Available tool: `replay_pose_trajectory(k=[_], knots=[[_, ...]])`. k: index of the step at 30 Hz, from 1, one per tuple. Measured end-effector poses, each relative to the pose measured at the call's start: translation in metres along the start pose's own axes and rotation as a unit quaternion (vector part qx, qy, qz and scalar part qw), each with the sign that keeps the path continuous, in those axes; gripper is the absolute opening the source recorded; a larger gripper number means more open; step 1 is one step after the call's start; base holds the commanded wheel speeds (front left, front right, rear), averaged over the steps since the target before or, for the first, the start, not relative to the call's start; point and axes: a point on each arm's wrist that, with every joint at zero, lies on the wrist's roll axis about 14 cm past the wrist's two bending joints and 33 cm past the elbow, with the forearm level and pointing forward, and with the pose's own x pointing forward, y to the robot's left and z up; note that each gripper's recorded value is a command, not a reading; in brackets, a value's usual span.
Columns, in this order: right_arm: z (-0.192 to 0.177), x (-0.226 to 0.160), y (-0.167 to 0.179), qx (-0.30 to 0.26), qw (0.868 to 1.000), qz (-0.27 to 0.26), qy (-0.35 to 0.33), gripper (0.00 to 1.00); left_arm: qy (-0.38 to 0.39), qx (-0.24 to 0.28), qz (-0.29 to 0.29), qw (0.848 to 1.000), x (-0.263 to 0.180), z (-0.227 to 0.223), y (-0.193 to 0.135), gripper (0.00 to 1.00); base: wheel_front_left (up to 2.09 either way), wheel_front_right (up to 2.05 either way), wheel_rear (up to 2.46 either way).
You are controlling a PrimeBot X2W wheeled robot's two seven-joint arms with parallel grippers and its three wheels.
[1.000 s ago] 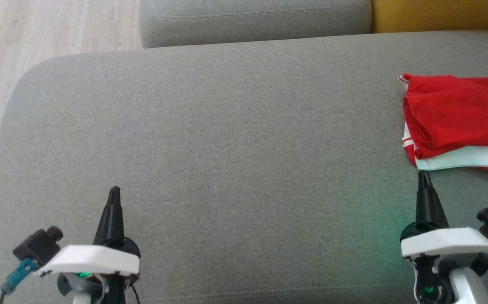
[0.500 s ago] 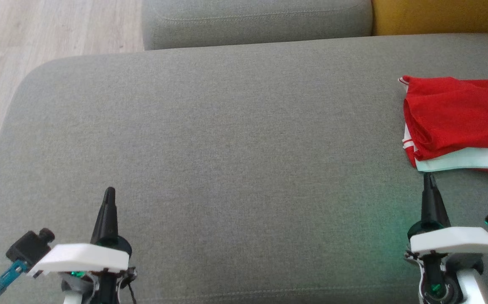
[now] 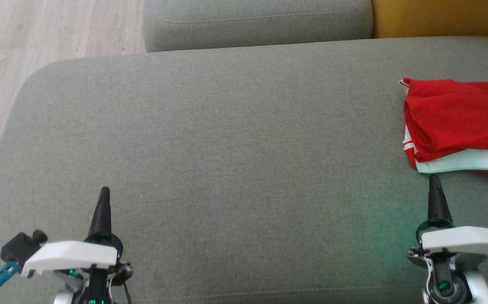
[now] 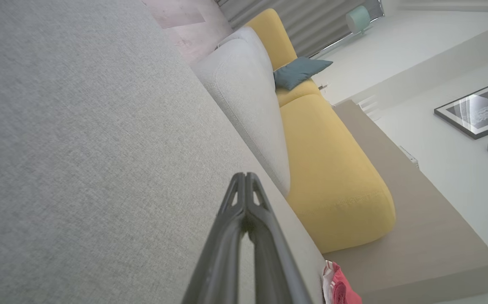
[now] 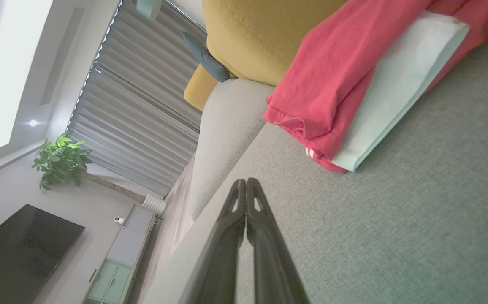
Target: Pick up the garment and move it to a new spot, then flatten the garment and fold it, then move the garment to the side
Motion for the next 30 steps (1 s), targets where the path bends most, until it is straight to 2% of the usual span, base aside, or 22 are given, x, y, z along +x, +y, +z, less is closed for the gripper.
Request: replay_pose_trajectory(k=[15, 30], knots=[[0.0025, -0.0002, -0.0009, 0.079, 0.997, -0.003, 0.002, 0.00, 0.004, -0.069, 0.004, 0.998, -0.0012, 0.0026, 0.0047, 0.00, 0.00, 0.00, 0.00], [0.0069, -0.0004, -0.0009, 0.164, 0.986, -0.002, 0.002, 0.00, 0.004, -0.141, -0.002, 0.990, 0.0015, 0.0087, 0.0026, 0.00, 0.00, 0.00, 0.00]])
